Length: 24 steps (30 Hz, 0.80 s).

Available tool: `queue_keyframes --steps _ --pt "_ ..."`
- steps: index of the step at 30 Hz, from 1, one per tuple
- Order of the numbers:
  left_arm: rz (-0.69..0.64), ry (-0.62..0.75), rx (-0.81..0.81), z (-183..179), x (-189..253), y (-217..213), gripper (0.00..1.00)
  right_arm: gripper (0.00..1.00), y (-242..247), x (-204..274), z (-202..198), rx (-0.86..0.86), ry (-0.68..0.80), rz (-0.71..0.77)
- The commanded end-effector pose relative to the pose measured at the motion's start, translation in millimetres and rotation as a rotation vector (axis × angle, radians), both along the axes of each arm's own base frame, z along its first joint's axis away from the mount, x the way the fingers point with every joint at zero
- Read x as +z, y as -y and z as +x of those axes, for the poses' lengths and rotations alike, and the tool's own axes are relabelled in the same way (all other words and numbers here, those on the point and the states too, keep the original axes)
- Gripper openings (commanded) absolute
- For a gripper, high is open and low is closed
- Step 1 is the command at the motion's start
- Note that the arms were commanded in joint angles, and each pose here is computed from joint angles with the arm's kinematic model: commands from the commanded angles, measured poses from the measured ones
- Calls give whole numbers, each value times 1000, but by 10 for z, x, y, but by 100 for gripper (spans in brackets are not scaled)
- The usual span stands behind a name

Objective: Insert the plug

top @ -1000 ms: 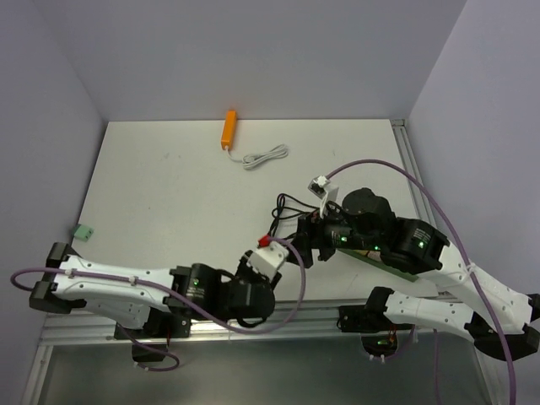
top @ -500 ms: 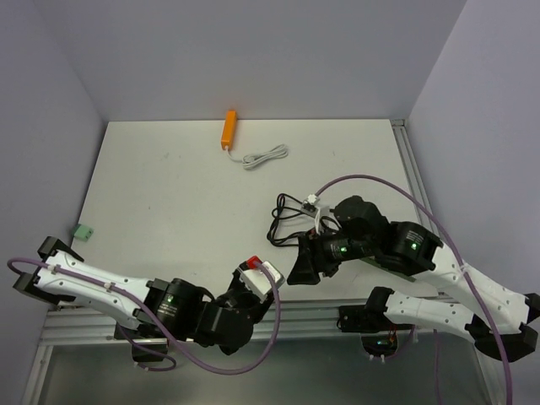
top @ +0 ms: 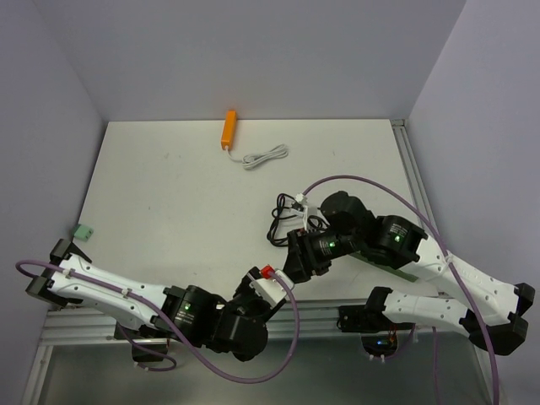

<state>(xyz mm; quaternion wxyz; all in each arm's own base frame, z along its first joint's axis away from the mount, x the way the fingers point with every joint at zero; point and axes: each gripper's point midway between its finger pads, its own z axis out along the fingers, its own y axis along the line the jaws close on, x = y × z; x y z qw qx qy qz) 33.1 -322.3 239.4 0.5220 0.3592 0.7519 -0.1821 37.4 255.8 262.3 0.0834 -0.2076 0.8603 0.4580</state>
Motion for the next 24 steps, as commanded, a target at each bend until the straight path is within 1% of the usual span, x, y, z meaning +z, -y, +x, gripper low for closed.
queue_keyframes --steps 1,4,5,7,8,11,15,20,21,22,24 --pt "-90 1 7 4 302 38 0 63 -96 142 -2 18 1 63" --pt "-97 -3 -9 -18 332 65 0 63 -113 68 37 15 4 34" --pt "-97 -1 -13 -21 335 72 0 60 -132 40 44 20 -1 25" --pt "-98 -2 -14 -25 329 77 0 59 -170 49 56 26 -4 34" --pt "-97 -1 -15 -26 322 82 0 55 -190 44 65 29 -6 33" --pt "-94 1 -19 -33 310 94 1 50 -230 32 84 37 -13 24" --pt "-94 1 -9 -21 328 79 0 49 -272 -20 58 56 -35 17" --pt "-119 -6 3 5 361 44 0 48 -297 -175 15 96 -61 -26" --pt "-126 -9 6 12 365 36 0 45 -310 -195 3 105 -62 -30" --pt "-126 -13 2 14 345 22 0 35 -329 -217 -8 114 -73 -34" --pt "-134 -25 -3 8 331 22 0 19 -362 -211 -52 148 -82 -18"
